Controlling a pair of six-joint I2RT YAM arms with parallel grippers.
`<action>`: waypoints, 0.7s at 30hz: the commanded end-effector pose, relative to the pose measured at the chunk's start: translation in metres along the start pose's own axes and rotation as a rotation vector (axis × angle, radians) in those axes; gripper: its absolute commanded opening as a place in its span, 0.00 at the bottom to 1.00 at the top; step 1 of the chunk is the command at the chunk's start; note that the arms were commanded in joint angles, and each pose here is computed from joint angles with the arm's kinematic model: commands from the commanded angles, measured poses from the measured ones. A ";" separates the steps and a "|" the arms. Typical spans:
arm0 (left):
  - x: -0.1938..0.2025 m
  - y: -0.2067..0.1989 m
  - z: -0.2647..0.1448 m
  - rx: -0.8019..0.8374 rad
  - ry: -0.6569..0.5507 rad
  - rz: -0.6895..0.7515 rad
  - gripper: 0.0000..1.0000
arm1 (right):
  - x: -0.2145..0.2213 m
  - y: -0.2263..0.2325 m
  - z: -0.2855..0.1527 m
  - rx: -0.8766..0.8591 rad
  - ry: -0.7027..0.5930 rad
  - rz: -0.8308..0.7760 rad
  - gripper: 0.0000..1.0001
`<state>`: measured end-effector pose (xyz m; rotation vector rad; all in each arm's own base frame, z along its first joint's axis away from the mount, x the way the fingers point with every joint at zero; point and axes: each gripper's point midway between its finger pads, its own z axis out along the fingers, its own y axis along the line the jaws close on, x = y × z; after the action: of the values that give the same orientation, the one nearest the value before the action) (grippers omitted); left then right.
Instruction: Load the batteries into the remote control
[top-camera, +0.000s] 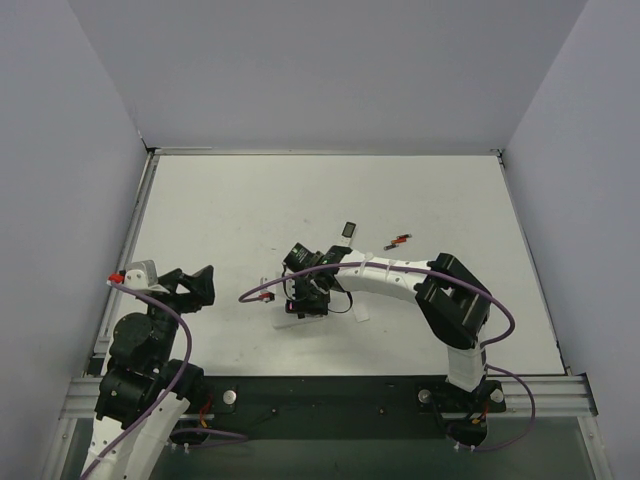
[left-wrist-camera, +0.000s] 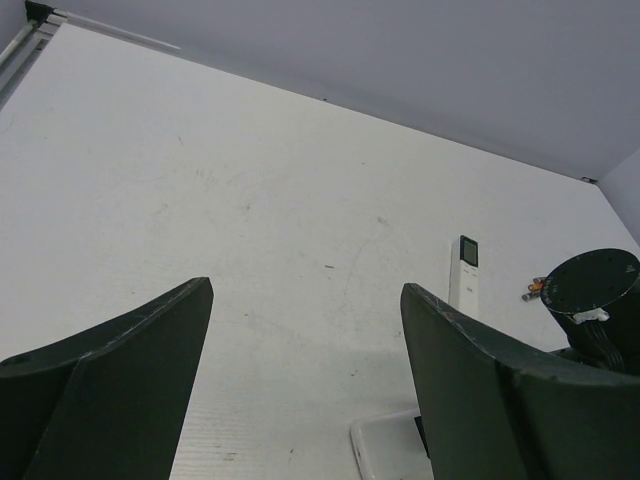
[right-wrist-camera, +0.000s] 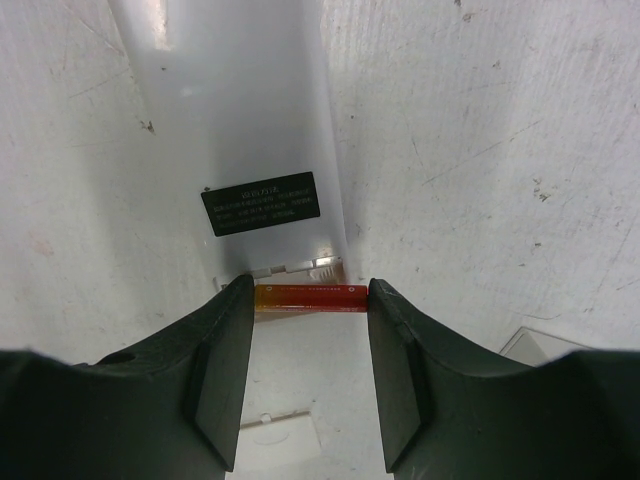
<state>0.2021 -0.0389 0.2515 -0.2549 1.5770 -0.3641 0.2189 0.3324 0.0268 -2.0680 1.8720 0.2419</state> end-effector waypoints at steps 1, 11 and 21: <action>-0.006 -0.003 0.002 0.014 -0.017 0.009 0.86 | -0.009 0.004 -0.003 -0.032 -0.012 -0.025 0.34; -0.005 -0.004 0.002 0.020 -0.015 0.012 0.86 | -0.014 0.007 -0.006 -0.047 -0.033 -0.024 0.43; -0.004 -0.005 0.002 0.025 -0.012 0.009 0.86 | -0.016 0.007 -0.012 -0.044 -0.049 -0.020 0.50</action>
<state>0.2023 -0.0405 0.2507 -0.2468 1.5826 -0.3704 0.2150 0.3350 0.0276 -2.0825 1.8614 0.2781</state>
